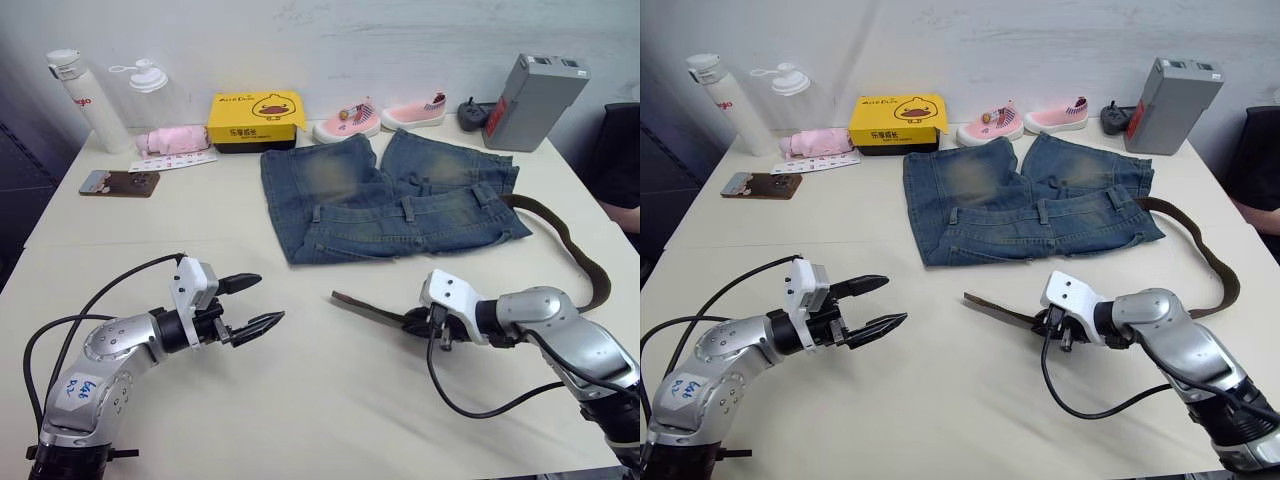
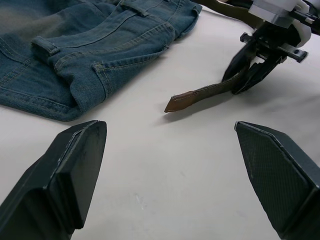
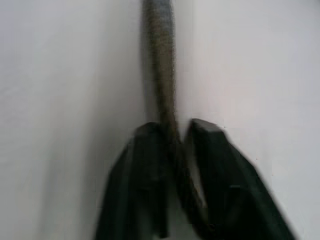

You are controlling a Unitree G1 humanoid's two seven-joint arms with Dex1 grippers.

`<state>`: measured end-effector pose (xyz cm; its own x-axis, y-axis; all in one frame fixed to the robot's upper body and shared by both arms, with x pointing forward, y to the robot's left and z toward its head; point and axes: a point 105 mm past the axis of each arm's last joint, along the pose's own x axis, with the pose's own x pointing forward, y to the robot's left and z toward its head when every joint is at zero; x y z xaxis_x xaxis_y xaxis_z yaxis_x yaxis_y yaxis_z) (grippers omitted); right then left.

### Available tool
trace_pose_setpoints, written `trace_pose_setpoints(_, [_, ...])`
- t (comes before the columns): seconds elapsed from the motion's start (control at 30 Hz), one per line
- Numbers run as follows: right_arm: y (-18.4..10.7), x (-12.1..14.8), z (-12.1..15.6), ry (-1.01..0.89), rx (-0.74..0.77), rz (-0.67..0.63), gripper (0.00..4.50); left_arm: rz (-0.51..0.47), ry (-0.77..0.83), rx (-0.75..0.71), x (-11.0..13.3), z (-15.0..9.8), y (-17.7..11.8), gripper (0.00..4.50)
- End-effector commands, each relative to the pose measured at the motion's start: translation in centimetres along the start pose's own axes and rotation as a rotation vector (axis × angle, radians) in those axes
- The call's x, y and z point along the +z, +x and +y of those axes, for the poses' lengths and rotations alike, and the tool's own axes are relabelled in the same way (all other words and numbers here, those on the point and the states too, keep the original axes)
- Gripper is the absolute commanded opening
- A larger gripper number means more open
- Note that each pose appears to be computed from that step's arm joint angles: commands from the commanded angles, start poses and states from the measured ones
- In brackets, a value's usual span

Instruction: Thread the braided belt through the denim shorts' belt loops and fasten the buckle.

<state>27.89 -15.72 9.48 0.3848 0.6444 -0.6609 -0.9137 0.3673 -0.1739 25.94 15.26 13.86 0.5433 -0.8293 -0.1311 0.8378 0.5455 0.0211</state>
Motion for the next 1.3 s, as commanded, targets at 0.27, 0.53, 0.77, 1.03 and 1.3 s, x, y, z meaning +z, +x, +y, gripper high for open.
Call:
trace_pose_setpoints(0.27, [-2.0,6.3,4.1,-0.361,0.147,-0.216,0.03,-0.030,0.060,-0.243,3.3,-1.8,1.7,4.50])
trace_pose_setpoints(0.53, [-3.2,8.5,4.8,-0.470,0.158,-0.234,0.03,0.000,0.069,-0.459,4.3,-2.7,3.2,4.50])
trace_pose_setpoints(0.77, [-3.5,8.7,4.7,-0.450,0.127,-0.235,0.00,0.005,0.044,-0.482,3.6,-2.5,3.3,3.74])
trace_pose_setpoints(1.03, [-3.8,9.0,4.8,-0.422,0.113,-0.248,0.00,0.013,0.037,-0.482,3.5,-2.4,3.2,0.23])
trace_pose_setpoints(1.3, [-3.8,9.1,4.7,-0.384,0.110,-0.252,0.00,0.010,0.025,-0.487,3.5,-2.9,3.3,0.05])
